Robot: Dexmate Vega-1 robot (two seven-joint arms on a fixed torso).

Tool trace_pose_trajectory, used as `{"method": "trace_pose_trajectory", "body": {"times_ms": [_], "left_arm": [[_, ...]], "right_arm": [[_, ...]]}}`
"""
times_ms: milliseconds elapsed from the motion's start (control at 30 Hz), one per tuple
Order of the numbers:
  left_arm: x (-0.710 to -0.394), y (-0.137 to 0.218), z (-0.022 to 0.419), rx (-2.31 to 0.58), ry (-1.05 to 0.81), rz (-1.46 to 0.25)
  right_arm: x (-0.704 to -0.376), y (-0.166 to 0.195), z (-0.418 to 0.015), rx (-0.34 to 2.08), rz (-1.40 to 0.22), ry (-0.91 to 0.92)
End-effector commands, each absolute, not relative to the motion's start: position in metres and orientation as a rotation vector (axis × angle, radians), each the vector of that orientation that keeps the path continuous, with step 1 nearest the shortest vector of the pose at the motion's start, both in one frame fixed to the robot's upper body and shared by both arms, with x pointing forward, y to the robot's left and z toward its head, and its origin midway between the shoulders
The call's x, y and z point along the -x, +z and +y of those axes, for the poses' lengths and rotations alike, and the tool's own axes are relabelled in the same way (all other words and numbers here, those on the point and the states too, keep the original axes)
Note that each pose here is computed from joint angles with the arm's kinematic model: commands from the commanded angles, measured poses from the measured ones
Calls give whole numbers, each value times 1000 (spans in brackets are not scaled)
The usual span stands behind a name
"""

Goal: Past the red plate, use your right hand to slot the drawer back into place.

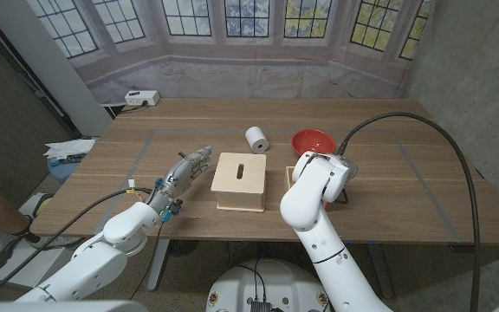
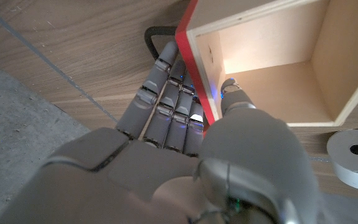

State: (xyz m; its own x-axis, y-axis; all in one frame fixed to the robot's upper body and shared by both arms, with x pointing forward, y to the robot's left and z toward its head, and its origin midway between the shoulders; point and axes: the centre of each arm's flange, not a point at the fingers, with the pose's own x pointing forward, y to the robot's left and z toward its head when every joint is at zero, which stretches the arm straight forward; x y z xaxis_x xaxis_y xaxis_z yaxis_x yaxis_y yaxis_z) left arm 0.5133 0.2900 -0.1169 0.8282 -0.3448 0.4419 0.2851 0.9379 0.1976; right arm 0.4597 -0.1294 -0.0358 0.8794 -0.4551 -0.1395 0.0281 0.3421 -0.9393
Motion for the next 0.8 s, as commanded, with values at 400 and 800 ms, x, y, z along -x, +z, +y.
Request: {"method": "trace_pose_trajectory", "body": {"times_ms": [400, 800], "left_arm": [[-496, -131, 293, -110, -344, -447], [-492, -133, 295, -77, -352, -426]], "right_arm": [[-469, -43, -128, 1219, 400, -346], [-472, -48, -128, 1226, 404, -352]]}}
